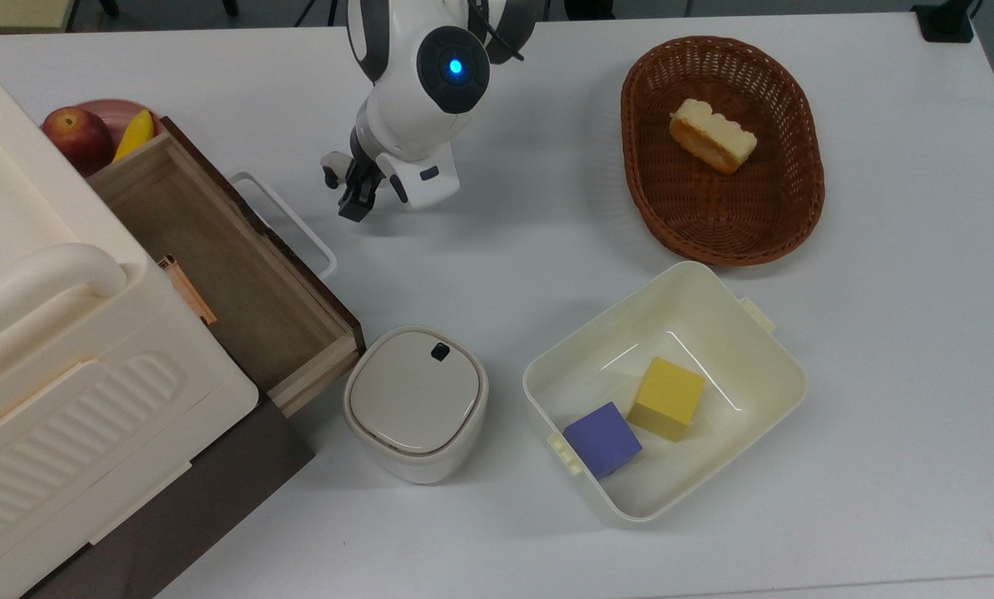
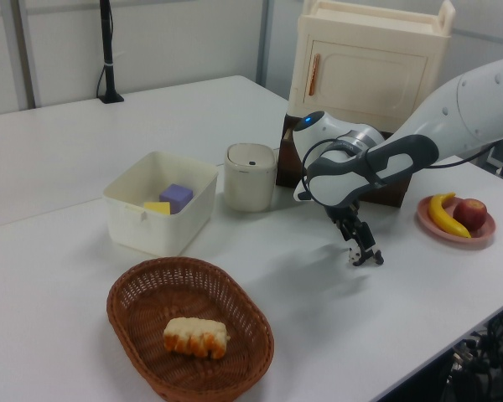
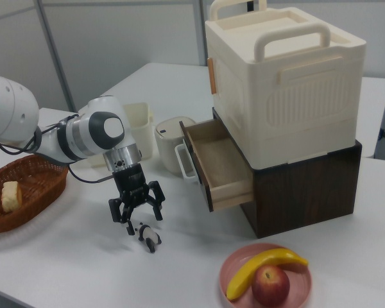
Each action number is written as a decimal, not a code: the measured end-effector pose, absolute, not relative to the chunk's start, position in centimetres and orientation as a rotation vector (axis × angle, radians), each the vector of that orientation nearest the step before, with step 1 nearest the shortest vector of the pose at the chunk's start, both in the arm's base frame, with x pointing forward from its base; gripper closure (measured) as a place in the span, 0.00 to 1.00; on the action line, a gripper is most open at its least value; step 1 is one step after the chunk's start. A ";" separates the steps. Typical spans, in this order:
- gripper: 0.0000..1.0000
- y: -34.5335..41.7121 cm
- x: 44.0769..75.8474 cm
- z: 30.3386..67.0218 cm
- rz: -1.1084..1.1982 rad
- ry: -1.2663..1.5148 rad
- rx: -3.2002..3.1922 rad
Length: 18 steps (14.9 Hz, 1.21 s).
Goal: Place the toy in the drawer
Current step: 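Lower the open gripper over the panda toy and close on it, then lift the panda toy and carry it over the open drawer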
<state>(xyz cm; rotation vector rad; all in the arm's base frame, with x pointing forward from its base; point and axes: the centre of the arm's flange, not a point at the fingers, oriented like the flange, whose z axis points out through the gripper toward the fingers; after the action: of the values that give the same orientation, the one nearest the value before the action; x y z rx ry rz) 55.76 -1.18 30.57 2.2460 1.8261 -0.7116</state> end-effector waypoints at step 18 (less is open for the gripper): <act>0.61 -1.3 57.9 32.9 -0.625 1.727 2.280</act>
<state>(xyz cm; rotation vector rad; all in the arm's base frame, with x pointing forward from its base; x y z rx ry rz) 57.91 -1.34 32.92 2.2800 1.7265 -0.6245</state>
